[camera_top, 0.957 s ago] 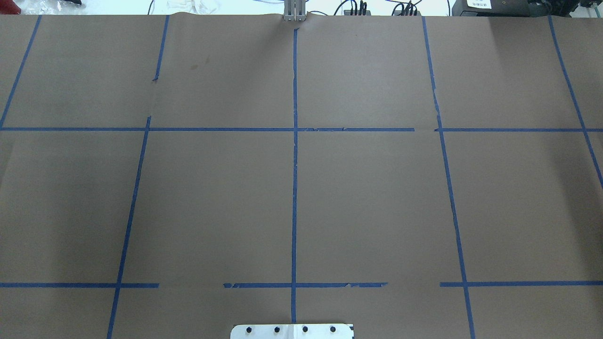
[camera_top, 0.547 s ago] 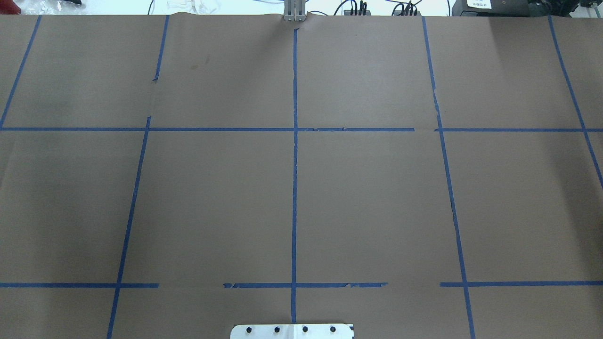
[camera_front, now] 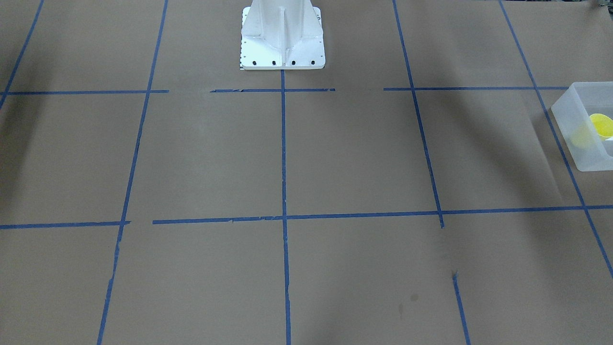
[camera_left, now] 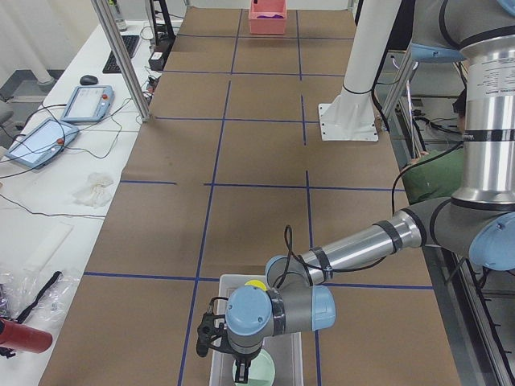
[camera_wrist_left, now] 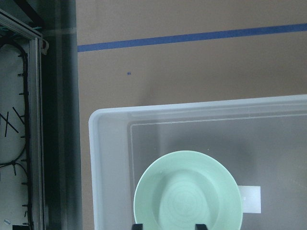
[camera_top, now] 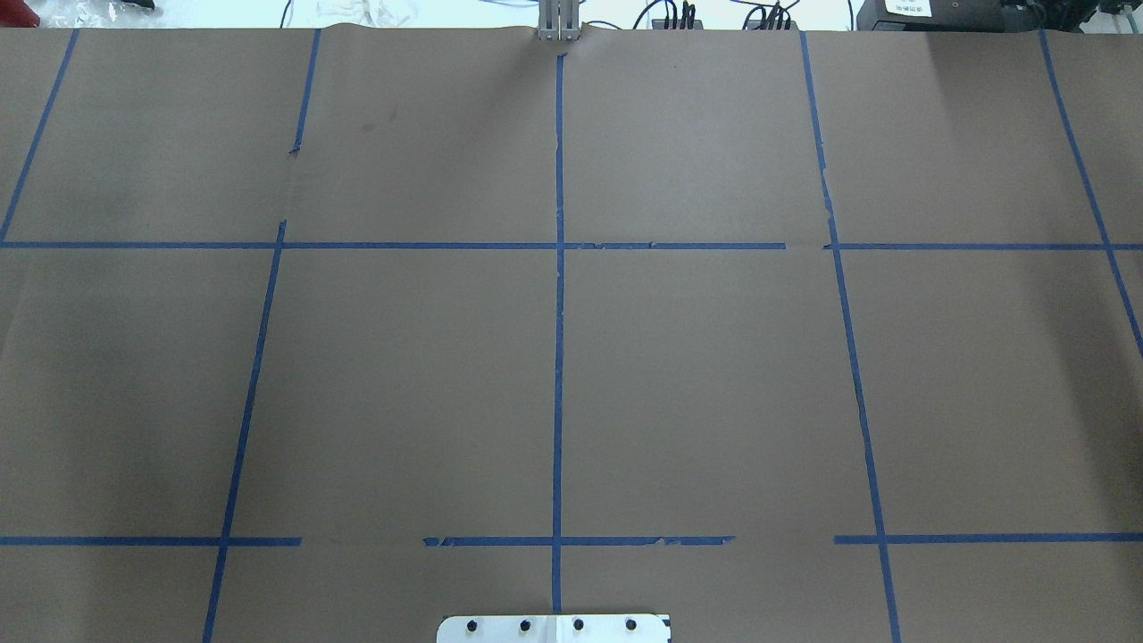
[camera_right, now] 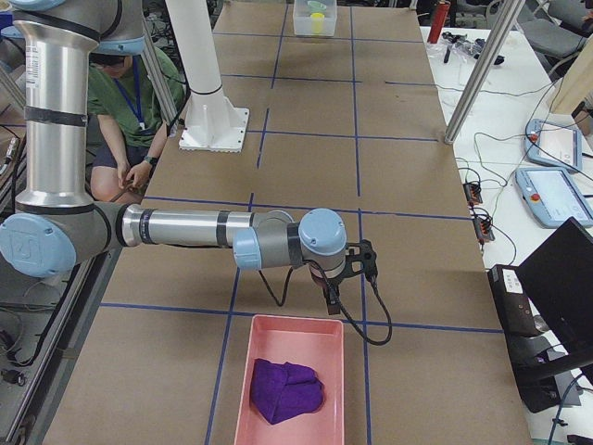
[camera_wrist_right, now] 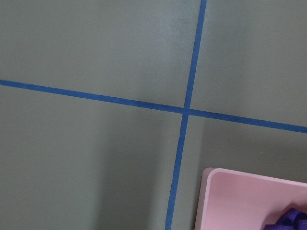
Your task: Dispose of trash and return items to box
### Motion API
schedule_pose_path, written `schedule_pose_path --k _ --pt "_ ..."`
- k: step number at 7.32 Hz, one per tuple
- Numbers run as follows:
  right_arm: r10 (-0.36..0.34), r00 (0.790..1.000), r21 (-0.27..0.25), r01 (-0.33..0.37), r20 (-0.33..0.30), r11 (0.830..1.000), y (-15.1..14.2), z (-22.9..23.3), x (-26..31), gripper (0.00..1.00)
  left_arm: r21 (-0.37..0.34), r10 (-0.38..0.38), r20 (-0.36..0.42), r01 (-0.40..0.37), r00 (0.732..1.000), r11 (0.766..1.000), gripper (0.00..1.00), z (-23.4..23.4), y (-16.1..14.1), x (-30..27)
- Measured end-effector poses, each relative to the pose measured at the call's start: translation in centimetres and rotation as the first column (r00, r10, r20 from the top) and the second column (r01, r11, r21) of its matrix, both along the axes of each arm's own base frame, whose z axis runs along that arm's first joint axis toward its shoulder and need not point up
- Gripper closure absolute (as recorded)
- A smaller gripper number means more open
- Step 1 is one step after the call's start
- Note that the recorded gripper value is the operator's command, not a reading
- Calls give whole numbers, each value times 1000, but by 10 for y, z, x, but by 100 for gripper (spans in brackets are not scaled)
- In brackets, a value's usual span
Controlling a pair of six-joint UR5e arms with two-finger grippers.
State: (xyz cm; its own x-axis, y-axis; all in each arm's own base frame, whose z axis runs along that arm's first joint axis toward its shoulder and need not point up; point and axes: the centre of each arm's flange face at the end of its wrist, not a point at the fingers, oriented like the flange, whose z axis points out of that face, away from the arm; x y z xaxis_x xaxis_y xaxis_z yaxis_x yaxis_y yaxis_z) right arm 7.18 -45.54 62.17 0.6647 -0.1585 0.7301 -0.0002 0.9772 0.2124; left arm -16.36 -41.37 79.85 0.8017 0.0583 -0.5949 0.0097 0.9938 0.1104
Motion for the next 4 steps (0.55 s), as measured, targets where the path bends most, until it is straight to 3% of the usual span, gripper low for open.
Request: schedule_pose_path --k 2,4 --pt "0 1000 10 0 -1 1000 -1 -5 0 0 91 0 18 -1 1000 996 0 -41 -19 -4" --pt "1 1000 15 -1 -2 1000 1 -8 1 0 226 -5 46 -5 999 974 0 -90 -36 -7"
